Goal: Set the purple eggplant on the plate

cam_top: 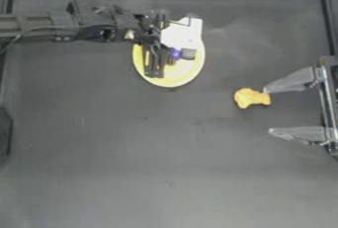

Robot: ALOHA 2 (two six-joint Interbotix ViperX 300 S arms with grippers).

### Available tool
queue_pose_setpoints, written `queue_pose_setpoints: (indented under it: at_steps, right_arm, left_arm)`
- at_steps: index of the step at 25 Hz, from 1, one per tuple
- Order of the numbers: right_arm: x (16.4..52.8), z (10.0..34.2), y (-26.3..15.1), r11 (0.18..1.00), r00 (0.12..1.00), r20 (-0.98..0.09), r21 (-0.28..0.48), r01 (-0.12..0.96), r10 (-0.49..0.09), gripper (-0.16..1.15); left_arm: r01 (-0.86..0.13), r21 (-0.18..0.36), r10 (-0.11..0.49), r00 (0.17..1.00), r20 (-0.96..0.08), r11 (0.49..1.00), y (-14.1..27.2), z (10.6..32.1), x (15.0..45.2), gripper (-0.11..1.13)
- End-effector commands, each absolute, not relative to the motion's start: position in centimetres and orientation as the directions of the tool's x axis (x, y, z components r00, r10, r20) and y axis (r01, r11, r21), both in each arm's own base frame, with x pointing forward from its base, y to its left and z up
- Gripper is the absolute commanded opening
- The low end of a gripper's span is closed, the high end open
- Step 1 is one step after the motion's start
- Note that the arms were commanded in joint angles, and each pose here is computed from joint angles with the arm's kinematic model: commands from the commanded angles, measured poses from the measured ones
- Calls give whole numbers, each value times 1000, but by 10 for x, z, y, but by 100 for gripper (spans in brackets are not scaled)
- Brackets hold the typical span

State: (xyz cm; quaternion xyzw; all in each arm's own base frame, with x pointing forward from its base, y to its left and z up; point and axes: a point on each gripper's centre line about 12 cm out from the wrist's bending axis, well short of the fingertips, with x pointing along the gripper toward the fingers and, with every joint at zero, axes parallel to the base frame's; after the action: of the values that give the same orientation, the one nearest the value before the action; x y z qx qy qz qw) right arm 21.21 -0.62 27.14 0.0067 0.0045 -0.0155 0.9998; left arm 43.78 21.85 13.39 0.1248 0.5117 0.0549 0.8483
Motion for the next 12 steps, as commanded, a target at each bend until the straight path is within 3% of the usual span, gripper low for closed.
queue_pose_setpoints:
  at_steps: [1, 6, 12]
  right_arm:
    - [214, 275, -6, 999, 999, 0, 16, 32, -32, 99]
    - [214, 275, -6, 999, 999, 3, 16, 32, -32, 99]
    - [214, 275, -7, 999, 999, 1, 21, 34, -34, 99]
  left_arm:
    - [30, 307, 249, 515, -820, 951, 225, 160, 441, 29]
    - [39, 312, 250, 509, -824, 949, 226, 158, 441, 40]
    - [37, 301, 242, 506, -828, 953, 226, 155, 441, 84]
